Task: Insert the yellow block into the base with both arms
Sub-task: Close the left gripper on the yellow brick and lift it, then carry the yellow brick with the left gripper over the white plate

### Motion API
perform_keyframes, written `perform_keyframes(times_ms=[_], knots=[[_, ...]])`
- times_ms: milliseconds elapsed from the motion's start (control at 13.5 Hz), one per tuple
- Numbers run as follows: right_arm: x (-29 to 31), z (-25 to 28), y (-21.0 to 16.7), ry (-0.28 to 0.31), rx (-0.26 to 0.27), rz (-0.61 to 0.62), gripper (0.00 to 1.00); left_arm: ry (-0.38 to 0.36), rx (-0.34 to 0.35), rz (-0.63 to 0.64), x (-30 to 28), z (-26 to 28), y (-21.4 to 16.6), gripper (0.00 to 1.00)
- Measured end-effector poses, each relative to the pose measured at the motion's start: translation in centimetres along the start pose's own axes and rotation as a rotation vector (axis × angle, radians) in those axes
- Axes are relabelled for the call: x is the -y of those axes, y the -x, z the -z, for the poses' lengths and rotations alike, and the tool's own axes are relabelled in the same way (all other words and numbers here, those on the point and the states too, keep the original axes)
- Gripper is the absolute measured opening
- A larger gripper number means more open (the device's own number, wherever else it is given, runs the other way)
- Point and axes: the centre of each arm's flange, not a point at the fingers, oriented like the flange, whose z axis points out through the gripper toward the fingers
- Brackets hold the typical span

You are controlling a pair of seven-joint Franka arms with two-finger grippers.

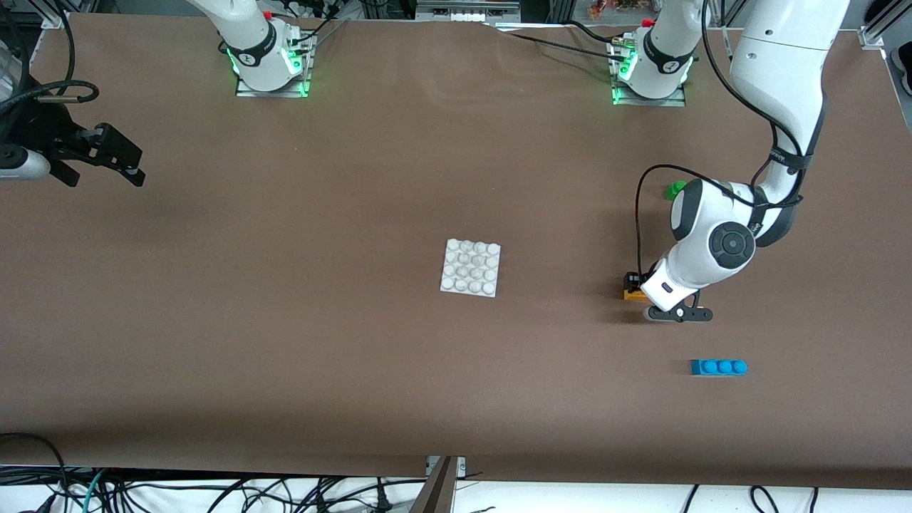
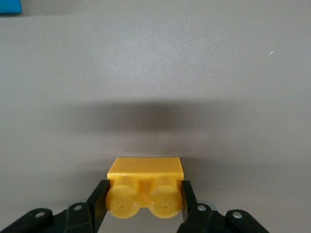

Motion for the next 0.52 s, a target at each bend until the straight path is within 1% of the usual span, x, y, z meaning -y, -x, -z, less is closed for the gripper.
perform_keyframes(times_ms=[148,295,369,517], knots=[[0.0,0.0,0.0,0.000,0.000,0.000,0.99,-0.001,0.006,0.015,-0.1,1.0,-0.6,0.63],[0.0,0.0,0.0,0.000,0.000,0.000,0.99,-0.005,0.041,0.041,-0.6,3.2,-1.5,0.63],[0.0,0.0,0.0,0.000,0.000,0.000,0.99,-0.007,0.054,0.056,-1.2,4.5,-1.8,0.63],[0.1,0.0,0.0,0.000,0.000,0.002,0.99,-0.006,0.055,0.085,-4.2,6.7,-2.0,0.63]])
